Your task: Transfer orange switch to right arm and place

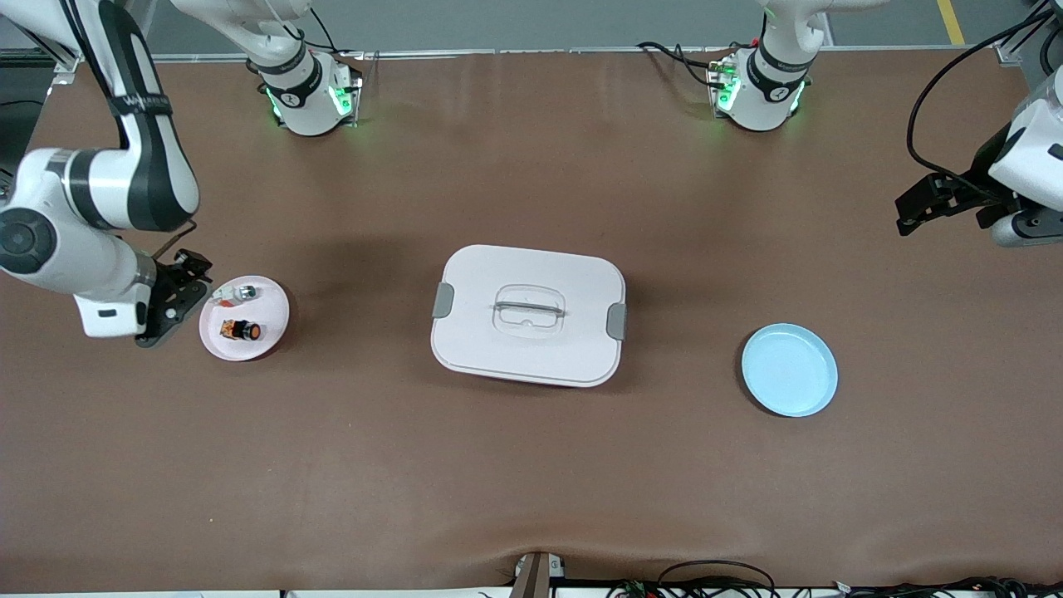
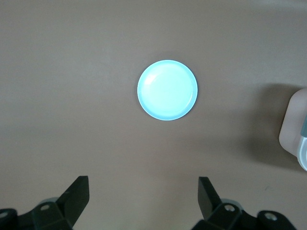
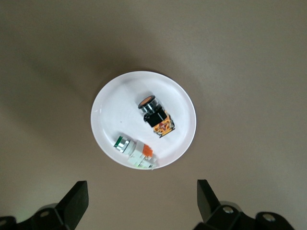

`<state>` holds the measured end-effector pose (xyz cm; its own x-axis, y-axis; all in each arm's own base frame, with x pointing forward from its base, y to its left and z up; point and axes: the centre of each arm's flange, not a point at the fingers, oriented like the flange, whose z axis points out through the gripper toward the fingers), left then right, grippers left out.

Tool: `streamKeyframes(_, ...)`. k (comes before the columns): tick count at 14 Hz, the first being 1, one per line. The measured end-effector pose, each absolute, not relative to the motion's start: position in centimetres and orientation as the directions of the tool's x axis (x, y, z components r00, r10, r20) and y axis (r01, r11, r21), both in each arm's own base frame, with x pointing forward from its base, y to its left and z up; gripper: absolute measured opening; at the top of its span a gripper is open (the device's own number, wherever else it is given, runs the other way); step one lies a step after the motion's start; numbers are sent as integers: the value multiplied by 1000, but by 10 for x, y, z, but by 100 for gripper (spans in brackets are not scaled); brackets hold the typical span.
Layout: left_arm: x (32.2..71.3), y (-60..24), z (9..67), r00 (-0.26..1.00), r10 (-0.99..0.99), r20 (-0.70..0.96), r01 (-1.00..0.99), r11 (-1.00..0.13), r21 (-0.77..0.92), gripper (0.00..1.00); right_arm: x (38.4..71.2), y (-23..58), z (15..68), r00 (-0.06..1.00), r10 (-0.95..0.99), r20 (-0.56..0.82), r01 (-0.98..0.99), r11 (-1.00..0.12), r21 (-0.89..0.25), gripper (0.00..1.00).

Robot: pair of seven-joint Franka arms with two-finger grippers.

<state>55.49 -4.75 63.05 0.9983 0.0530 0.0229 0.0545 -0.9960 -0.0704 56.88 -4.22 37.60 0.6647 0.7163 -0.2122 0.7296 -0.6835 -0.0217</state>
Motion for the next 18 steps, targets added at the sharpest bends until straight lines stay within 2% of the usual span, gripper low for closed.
streamKeyframes(6, 553, -56, 632, 999, 35, 24, 37, -997, -66, 100, 538, -56, 445, 812, 543, -216, 536, -839, -95, 100)
streamKeyframes(10, 550, -59, 632, 1000, -15, 3, -15, -999, -32, 100, 523, -56, 486, 905, 350, -240, 346, -936, -62, 100)
streamKeyframes(13, 544, -59, 637, 999, -33, -8, -33, -999, -33, 100, 525, -29, 495, 933, 267, -239, 269, -963, -27, 100)
streamKeyframes(18, 535, -59, 645, 999, -33, -12, -34, -999, -35, 100, 532, -24, 511, 949, 246, -197, 250, -968, -6, 100)
